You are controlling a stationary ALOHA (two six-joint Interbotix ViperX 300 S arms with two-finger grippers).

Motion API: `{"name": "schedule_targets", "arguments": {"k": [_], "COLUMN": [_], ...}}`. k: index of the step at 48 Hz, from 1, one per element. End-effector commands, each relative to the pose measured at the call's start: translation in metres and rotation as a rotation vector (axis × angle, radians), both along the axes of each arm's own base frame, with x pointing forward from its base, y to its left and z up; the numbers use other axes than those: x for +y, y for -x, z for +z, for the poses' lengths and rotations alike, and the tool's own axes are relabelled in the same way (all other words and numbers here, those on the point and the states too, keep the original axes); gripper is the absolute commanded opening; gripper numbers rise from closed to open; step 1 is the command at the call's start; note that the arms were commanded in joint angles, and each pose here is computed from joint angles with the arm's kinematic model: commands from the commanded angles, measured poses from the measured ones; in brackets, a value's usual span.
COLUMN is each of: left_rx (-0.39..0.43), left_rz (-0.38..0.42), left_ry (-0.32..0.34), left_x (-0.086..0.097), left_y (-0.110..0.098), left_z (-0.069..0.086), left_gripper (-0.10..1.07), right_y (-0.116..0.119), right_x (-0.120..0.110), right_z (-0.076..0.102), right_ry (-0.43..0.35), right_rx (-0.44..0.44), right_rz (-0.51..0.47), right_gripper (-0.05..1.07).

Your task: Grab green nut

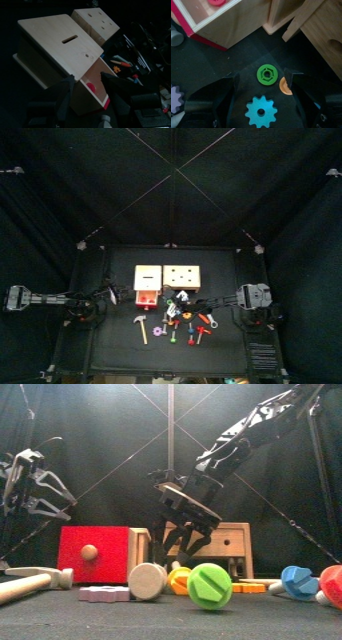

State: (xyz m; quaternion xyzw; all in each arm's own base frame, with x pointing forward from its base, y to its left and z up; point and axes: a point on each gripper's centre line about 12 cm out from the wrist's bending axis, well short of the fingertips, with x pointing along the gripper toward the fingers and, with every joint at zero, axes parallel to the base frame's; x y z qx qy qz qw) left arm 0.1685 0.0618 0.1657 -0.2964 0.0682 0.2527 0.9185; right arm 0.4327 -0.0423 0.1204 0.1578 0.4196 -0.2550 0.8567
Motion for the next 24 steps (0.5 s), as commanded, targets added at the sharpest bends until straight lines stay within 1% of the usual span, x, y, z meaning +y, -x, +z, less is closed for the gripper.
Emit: {"name": "schedule_targets", "arguments": {"k": [1,9,24], "left_rx": [-0.023,-0.023,-0.021], "left_rz": [0.006,0.009,0.012], "left_ry": [-0.011,-0.011,-0.011], "left_x": [0.002,0.003,0.003], "left_y": [-0.005,-0.004,-0.004], "left_z": [0.008,0.008,0.008], "left_gripper": [0.84,0.84,0.84], "right_y": [-0.004,-0.003,-0.004], "right_x": [-0.006,-0.010,-0.009], "right_z": [0.008,-0.002,-0.009], "right_ry": [0.003,-0.003,-0.014], "right_rx": [-0.023,-0.004,0.000], "right_rz": [-0.012,-0.020,-0.016], "right_gripper": [1.00,1.00,0.99]}}
